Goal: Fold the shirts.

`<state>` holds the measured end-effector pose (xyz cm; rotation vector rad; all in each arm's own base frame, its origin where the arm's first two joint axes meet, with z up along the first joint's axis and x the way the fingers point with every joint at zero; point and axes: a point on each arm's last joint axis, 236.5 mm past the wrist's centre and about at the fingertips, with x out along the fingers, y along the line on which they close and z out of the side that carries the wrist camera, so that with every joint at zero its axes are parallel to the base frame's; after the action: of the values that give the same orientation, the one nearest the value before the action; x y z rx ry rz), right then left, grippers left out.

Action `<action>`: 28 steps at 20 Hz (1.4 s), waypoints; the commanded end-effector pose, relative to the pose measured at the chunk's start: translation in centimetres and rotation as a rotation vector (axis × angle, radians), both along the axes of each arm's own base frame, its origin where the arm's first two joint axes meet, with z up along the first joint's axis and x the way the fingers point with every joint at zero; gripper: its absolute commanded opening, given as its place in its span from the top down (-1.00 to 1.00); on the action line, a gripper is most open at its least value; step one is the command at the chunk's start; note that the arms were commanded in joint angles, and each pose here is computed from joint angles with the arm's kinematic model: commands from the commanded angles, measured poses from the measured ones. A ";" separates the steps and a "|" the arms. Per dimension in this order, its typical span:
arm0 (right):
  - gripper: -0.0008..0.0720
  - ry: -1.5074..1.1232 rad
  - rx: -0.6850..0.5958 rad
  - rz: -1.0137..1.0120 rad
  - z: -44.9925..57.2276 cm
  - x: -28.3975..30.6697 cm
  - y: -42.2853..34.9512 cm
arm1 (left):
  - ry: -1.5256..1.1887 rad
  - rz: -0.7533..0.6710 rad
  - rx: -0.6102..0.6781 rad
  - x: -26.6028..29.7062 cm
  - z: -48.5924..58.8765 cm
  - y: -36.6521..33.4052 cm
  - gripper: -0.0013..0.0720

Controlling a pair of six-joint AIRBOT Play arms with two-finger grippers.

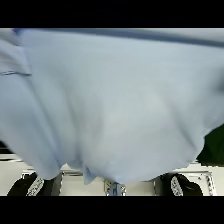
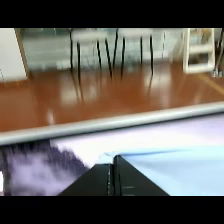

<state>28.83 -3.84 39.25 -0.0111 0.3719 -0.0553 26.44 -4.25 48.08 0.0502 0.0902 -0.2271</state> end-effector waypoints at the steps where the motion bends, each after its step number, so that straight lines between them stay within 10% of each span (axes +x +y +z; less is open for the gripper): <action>1: 0.78 0.434 0.127 0.008 -12.0 4.3 -1.9 | 0.262 0.022 -0.037 6.1 -8.9 2.4 0.87; 7: 0.78 0.734 0.328 0.001 -33.0 16.0 -2.3 | 0.744 0.030 -0.194 16.9 -29.5 5.6 0.87; 14: 0.78 0.369 0.406 -0.027 -36.3 29.0 2.0 | 0.911 -0.020 -0.446 23.9 -41.0 3.8 0.87; 23: 0.74 0.611 0.485 0.000 -40.6 25.4 5.6 | 1.202 -0.055 -0.530 23.0 -50.1 -3.7 0.72; 24: 0.41 0.609 0.485 0.001 -40.4 25.3 5.6 | 1.237 -0.054 -0.549 22.4 -49.8 -3.6 0.18; 25: -0.47 0.618 0.493 0.011 -39.6 24.9 5.7 | 1.276 -0.065 -0.559 21.6 -49.2 -3.2 -0.46; 26: -0.80 0.621 0.463 0.033 -38.2 24.4 5.1 | 1.325 -0.083 -0.556 20.5 -48.2 -2.2 -0.59; 28: -0.80 0.658 0.341 0.032 -35.7 22.0 1.9 | 1.439 -0.070 -0.541 17.4 -46.3 1.1 -0.35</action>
<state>53.98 0.06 2.03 0.4172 0.9452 0.0432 48.01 -5.38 0.40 -0.6342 1.2759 -0.3207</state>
